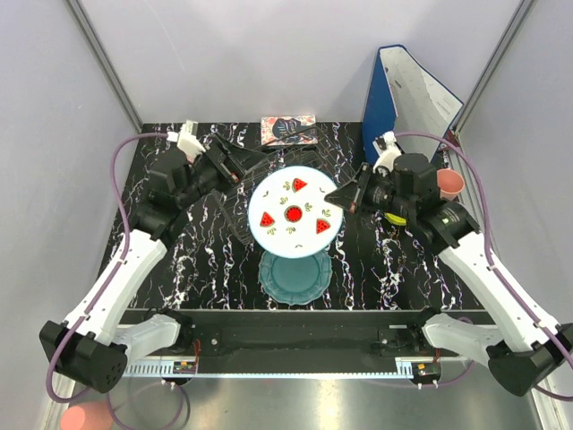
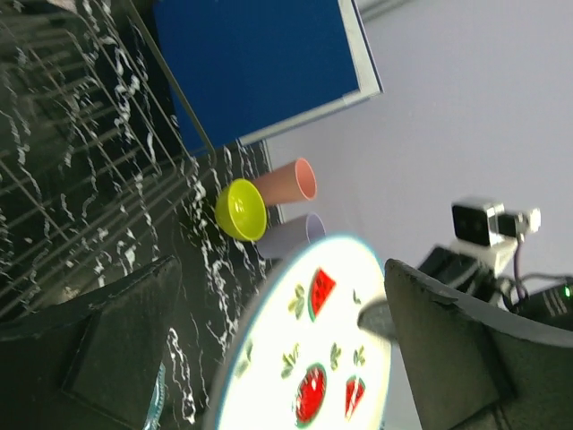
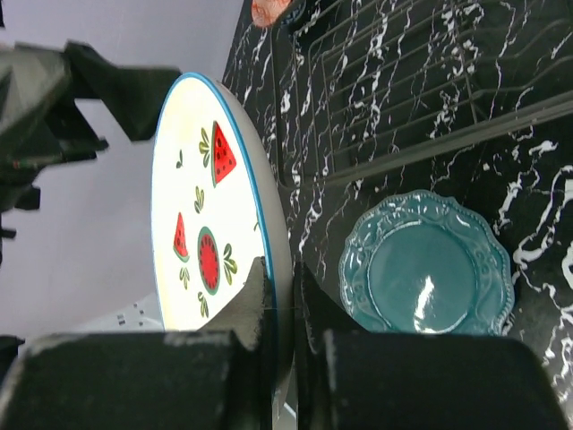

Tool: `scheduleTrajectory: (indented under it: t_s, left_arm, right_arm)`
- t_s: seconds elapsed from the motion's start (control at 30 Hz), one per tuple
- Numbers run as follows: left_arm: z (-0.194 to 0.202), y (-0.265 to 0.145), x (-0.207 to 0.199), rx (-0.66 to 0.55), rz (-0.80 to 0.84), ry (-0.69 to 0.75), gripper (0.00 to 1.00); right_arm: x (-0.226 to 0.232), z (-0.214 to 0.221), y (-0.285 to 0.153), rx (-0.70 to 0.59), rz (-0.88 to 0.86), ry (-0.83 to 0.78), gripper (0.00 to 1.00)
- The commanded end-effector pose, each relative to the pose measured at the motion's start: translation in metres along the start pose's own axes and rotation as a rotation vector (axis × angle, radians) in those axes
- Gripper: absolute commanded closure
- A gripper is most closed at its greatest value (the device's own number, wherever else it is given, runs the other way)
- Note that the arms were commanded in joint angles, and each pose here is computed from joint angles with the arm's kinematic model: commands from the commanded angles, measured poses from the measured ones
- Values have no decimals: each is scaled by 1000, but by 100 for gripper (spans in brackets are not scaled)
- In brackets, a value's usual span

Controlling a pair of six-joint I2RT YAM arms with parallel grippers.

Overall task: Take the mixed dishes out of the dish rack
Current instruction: Pick up the plate from the dish rack, then place the plate at the center of the board.

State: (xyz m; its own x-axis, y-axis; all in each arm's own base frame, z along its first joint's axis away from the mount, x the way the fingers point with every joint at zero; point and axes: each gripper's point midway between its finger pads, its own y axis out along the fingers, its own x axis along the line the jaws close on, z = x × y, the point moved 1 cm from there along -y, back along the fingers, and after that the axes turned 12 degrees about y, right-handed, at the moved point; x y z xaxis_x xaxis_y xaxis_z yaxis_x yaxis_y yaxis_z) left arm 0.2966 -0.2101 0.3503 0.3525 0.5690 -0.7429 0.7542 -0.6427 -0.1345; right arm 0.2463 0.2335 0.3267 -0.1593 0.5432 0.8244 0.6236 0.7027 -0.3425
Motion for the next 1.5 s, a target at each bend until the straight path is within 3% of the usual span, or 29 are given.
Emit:
scheduleTrajectory:
  t_s: [0.0, 0.23, 0.43, 0.73, 1.0, 1.1, 1.47]
  left_arm:
    - [-37, -9, -3, -103, -42, 47, 1]
    - [-58, -25, 18, -176, -187, 95, 1]
    - [-36, -25, 35, -136, -208, 47, 1]
    - [-14, -30, 46, -83, -214, 10, 1]
    - [-30, -64, 52, -166, -355, 105, 1]
    - [-32, -67, 51, -168, -361, 112, 1]
    - [-22, -66, 57, -139, -362, 97, 1]
  right_arm:
    - [57, -3, -50, -15, -203, -92, 100]
    - [33, 42, -69, 159, -180, -85, 100]
    - [-9, 82, -70, 264, -125, 14, 100]
    - [-57, 115, -40, 362, -83, 93, 100]
    - [-55, 138, 1, 485, -82, 16, 100]
    - [-47, 155, 16, 554, -88, -8, 100]
    - [-23, 172, 70, 612, -166, -49, 100]
